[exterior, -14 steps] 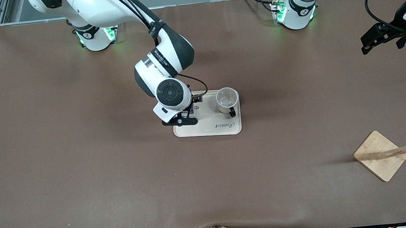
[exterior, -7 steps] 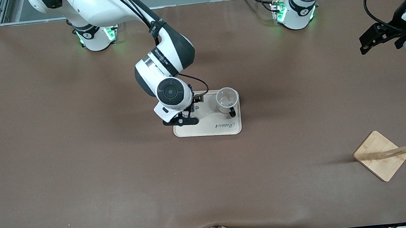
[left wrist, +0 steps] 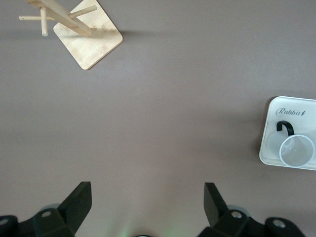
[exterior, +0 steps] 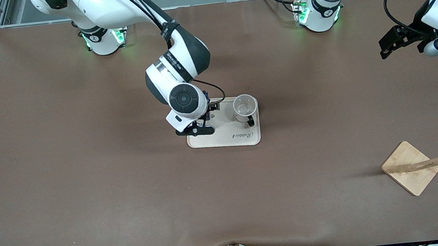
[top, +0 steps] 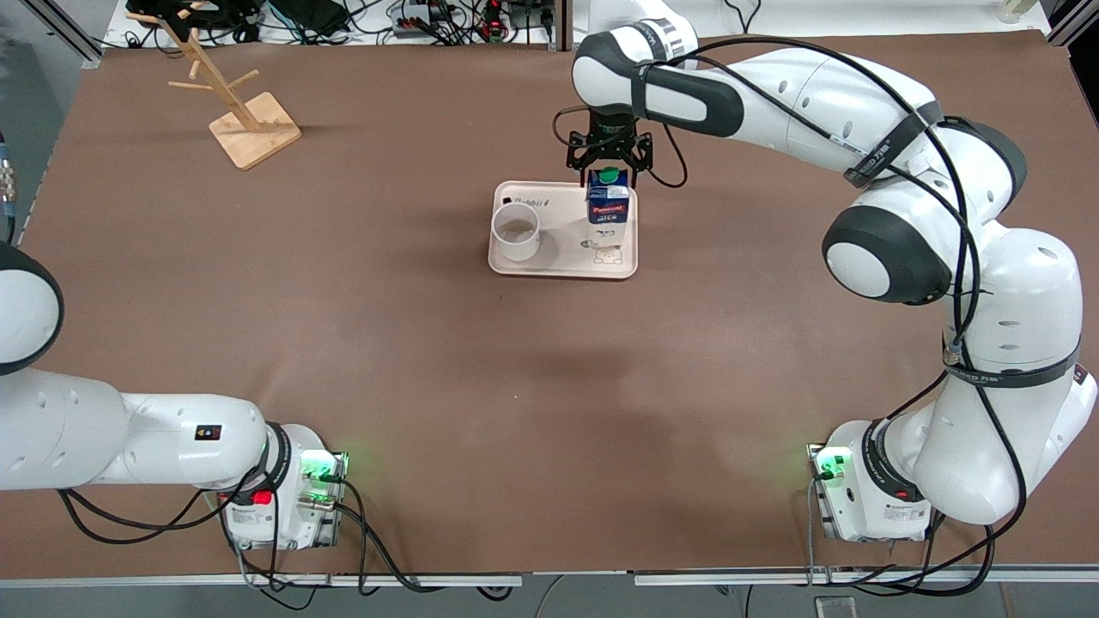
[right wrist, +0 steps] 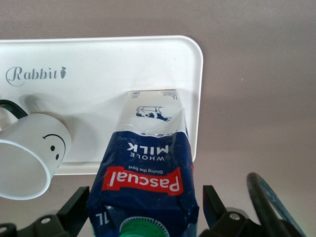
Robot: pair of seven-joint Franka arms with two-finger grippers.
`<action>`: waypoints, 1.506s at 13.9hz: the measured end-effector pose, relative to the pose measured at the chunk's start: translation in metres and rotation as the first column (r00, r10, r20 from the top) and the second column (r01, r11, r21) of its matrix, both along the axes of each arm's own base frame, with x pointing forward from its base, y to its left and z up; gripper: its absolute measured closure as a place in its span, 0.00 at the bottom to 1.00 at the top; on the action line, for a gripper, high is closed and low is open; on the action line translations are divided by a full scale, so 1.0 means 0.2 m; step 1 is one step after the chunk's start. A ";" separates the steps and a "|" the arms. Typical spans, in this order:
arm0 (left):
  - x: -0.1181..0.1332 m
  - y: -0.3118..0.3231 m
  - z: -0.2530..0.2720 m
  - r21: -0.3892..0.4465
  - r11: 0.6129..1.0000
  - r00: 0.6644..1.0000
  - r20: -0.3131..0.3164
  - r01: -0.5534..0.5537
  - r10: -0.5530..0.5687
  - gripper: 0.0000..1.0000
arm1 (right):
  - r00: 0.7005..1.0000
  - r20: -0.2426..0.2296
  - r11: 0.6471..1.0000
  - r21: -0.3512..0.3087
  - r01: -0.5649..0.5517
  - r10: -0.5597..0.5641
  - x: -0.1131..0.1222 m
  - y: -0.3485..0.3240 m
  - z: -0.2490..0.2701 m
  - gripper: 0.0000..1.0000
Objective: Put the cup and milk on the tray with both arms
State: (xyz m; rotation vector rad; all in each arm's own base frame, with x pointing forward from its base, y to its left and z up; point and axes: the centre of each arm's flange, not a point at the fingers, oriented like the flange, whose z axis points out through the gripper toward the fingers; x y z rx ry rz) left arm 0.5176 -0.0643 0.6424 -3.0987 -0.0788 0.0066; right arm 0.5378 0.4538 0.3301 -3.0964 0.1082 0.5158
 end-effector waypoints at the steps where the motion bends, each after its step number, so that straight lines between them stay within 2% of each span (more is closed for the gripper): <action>1: 0.00 0.00 0.00 0.000 1.000 1.000 -0.001 0.000 0.000 0.00 | 1.000 0.001 1.000 0.001 0.000 0.000 0.00 0.00 0.00 0.00; 7: -0.01 0.00 0.00 0.001 1.000 1.000 -0.010 -0.001 0.001 0.00 | 0.999 0.049 1.000 0.029 0.011 -0.012 0.06 0.00 0.14 0.00; 11: -0.01 0.00 0.00 0.001 1.000 1.000 -0.011 -0.001 0.001 0.00 | 0.996 0.075 0.998 0.044 0.040 -0.043 0.15 -0.08 0.21 0.00; 13: -0.01 0.00 0.00 0.002 1.000 1.000 -0.012 -0.001 0.001 0.00 | 0.989 0.126 0.995 0.077 0.066 -0.076 0.24 -0.15 0.37 0.00; 15: -0.01 0.00 0.00 0.002 1.000 1.000 -0.012 0.000 0.000 0.00 | 0.977 0.165 0.988 0.102 0.119 -0.135 0.35 -0.34 0.56 0.00; 18: -0.01 0.00 -0.01 0.002 1.000 1.000 -0.012 0.002 -0.002 0.00 | 0.958 0.171 0.971 0.112 0.213 -0.230 0.48 -0.75 0.84 0.00; 20: -0.01 -0.01 -0.01 0.002 1.000 1.000 -0.013 0.004 -0.004 0.00 | 0.941 0.202 0.961 0.107 0.254 -0.271 0.48 -0.98 1.07 0.00; 21: -0.01 -0.02 -0.01 0.002 1.000 1.000 -0.013 0.007 -0.007 0.00 | 0.937 0.216 0.961 0.083 0.264 -0.276 0.45 -1.09 1.18 0.00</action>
